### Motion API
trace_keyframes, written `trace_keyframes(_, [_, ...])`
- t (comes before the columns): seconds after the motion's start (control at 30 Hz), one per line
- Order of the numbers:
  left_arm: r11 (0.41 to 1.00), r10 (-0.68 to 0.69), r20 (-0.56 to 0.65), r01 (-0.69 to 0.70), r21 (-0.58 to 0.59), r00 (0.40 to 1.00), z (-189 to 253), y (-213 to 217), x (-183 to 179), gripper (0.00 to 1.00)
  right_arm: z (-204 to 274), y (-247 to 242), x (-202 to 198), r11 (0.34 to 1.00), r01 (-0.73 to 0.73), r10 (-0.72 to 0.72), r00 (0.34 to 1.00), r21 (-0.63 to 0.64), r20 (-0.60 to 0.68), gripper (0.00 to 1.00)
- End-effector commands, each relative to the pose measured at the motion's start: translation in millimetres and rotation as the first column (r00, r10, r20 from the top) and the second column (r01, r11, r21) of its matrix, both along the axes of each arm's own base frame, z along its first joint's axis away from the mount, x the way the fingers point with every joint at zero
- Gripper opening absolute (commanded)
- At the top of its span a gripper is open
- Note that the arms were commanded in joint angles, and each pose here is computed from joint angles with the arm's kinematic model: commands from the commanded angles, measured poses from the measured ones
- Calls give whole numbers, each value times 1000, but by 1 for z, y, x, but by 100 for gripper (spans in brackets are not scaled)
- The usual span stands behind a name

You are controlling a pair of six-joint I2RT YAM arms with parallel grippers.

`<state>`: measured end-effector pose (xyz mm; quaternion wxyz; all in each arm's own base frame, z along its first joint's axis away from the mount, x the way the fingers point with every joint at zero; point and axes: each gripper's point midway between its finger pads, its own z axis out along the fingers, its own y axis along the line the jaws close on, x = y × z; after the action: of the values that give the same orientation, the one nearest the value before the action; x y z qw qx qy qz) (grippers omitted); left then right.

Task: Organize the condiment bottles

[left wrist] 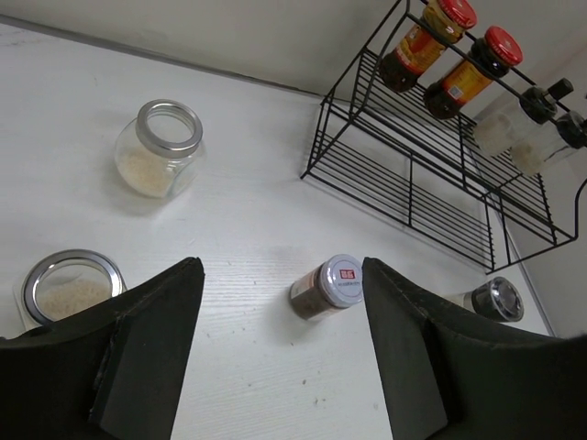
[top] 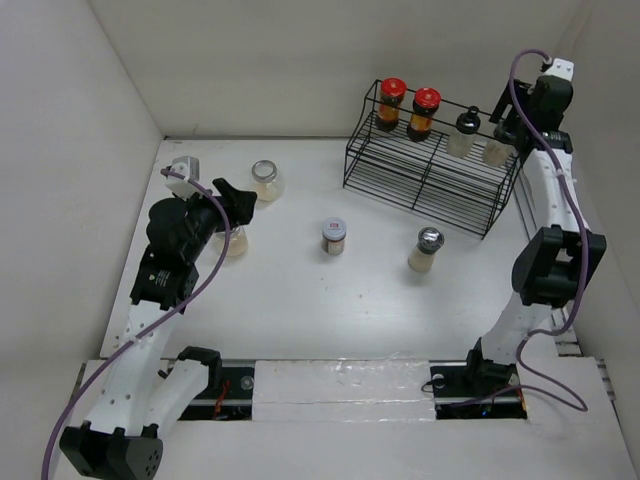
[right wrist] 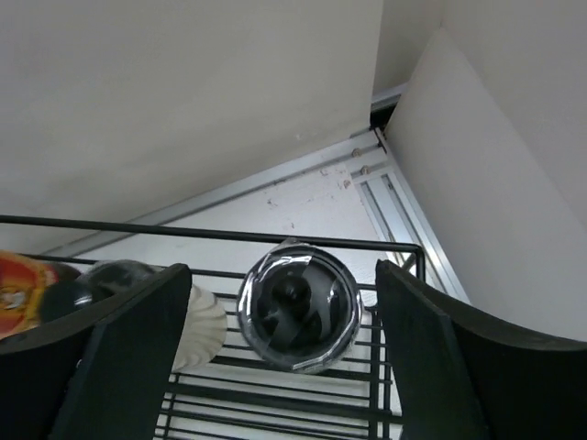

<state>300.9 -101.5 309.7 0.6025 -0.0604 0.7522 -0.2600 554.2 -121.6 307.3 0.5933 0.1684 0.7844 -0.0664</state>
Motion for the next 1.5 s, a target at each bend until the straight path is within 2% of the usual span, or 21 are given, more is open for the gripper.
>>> trace_keyframes(0.0, [998, 55, 16, -55, 16, 998, 6, 9, 5, 66, 117, 28, -27, 997, -59, 71, 960, -49, 272, 88])
trace_keyframes(0.07, [995, 94, -21, -94, 22, 995, -3, 14, 12, 69, 140, 45, -46, 994, -90, 105, 940, -61, 325, 100])
trace_keyframes(0.1, [992, 126, -41, -125, 35, 991, -7, 20, 14, 69, 152, 63, -52, 990, -121, 138, 923, -69, 360, 100])
trace_keyframes(0.13, [989, 141, -52, -139, 41, 989, -11, 22, 17, 70, 141, 74, -56, 988, -143, 153, 925, -55, 347, 100])
trace_keyframes(0.2, [985, 168, -110, -161, 69, 980, -26, 25, 24, 72, 167, 100, -86, 981, -188, 192, 880, -54, 435, 100])
trace_keyframes(0.23, [983, 178, -116, -171, 74, 977, -27, 26, 28, 74, 166, 128, -95, 968, -247, 237, 860, -39, 453, 100])
trace_keyframes(0.27, [981, 189, -133, -180, 75, 973, -29, 27, 31, 76, 132, 145, -99, 957, -290, 269, 869, -12, 415, 100])
trace_keyframes(0.3, [980, 190, -170, -177, 89, 967, -40, 26, 37, 78, 146, 159, -124, 945, -327, 281, 834, 15, 475, 100])
trace_keyframes(0.43, [981, 188, -252, -168, 98, 949, -56, 21, 49, 81, 118, 238, -172, 827, -557, 420, 702, 76, 575, 100])
trace_keyframes(0.47, [981, 187, -241, -169, 94, 952, -48, 20, 54, 81, 108, 268, -185, 768, -636, 494, 659, 70, 567, 100])
trace_keyframes(0.57, [982, 181, -287, -156, 108, 941, -61, 15, 72, 85, 78, 305, -214, 696, -711, 578, 634, 95, 515, 100])
trace_keyframes(0.6, [980, 189, -278, -165, 108, 942, -54, 15, 82, 85, 64, 311, -221, 684, -724, 604, 634, 95, 484, 100])
trace_keyframes(0.67, [978, 194, -346, -156, 136, 918, -77, 11, 101, 87, 60, 310, -241, 680, -729, 615, 629, 84, 476, 100])
trace_keyframes(0.7, [979, 193, -337, -157, 132, 921, -66, 9, 112, 87, 50, 310, -249, 685, -724, 622, 641, 84, 451, 100])
trace_keyframes(0.8, [948, 288, -396, -201, 248, 872, -96, 19, 138, 87, 33, 298, -266, 697, -713, 629, 656, 70, 418, 100])
trace_keyframes(0.87, [937, 306, -377, -207, 281, 874, -88, 21, 156, 88, 32, 295, -273, 700, -712, 631, 652, 55, 420, 100])
trace_keyframes(0.9, [929, 317, -429, -186, 320, 845, -111, 17, 160, 88, 30, 292, -278, 700, -712, 630, 652, 54, 422, 100])
trace_keyframes(0.93, [912, 352, -395, -215, 350, 848, -103, 20, 170, 88, 33, 290, -280, 701, -712, 631, 647, 42, 427, 100])
trace_keyframes(1.03, [881, 368, -402, -175, 440, 839, -125, 12, 181, 90, 24, 294, -283, 687, -725, 648, 640, 44, 413, 100])
trace_keyframes(1.23, [880, 333, -424, -116, 460, 842, -148, -5, 210, 93, 7, 308, -278, 662, -747, 684, 633, 57, 364, 100])
trace_keyframes(1.47, [845, 386, -405, -141, 516, 829, -158, 1, 232, 93, -1, 311, -276, 664, -746, 686, 639, 62, 347, 100])
